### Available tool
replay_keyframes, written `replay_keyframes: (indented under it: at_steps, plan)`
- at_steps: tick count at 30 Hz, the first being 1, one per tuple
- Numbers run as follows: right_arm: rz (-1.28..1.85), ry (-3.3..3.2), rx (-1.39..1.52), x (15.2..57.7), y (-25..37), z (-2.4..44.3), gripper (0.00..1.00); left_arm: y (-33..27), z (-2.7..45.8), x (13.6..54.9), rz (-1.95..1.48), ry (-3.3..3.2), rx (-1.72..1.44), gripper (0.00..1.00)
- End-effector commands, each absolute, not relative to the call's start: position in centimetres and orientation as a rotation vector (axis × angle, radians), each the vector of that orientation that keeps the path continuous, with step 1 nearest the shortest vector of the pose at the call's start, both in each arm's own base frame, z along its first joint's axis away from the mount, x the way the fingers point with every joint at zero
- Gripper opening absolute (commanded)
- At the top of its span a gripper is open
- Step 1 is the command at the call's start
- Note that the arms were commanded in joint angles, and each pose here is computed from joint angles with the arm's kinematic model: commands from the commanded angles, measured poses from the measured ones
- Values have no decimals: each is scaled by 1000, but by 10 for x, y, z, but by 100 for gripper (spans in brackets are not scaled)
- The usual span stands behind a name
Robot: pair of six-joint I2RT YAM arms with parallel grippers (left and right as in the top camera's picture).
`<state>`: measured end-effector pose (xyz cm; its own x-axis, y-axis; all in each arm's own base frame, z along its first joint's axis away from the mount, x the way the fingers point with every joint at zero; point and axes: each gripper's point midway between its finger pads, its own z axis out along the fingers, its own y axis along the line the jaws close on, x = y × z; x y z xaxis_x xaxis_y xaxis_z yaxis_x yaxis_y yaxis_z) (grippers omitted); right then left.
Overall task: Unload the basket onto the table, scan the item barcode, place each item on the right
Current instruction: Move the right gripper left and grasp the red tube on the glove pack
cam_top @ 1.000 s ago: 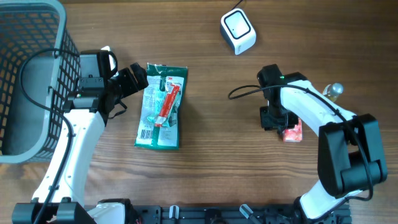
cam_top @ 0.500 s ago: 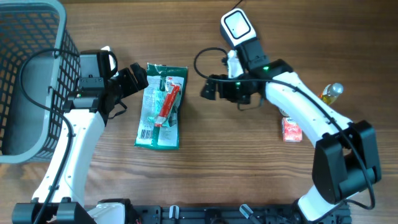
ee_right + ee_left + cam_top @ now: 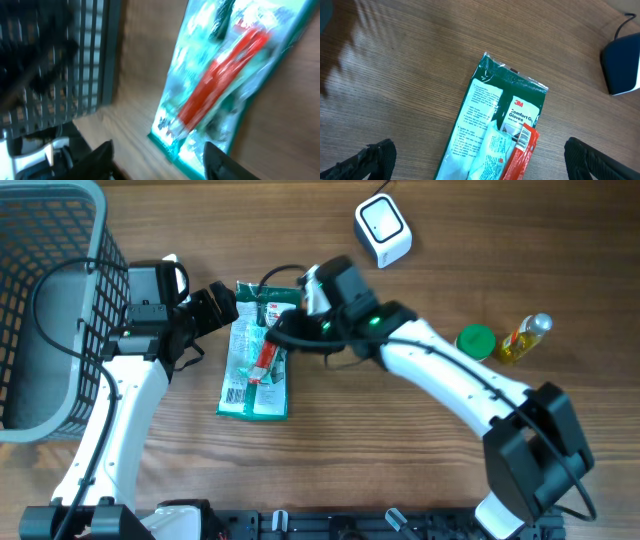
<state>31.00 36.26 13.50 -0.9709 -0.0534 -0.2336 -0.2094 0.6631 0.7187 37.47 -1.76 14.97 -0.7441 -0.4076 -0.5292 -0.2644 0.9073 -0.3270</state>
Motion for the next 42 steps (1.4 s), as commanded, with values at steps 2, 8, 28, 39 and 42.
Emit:
replay_keyframes:
  at_steps: [2, 8, 28, 39, 42]
  plan:
    - [1182, 2777, -218, 275, 391, 117, 45, -18, 161, 378, -321, 2422, -465, 100]
    - [1044, 2846, 125, 266, 392, 95, 43, -18, 161, 378, -321, 2423, -465, 100]
    - [1014, 2815, 371, 287, 399, 53, 48, -18, 161, 378, -321, 2423, -465, 100]
    - [1028, 2870, 396, 280, 404, 32, 45, -18, 161, 378, -321, 2423, -465, 100]
    - [1029, 2869, 396, 280, 404, 32, 41, -18, 161, 378, -321, 2423, -465, 100]
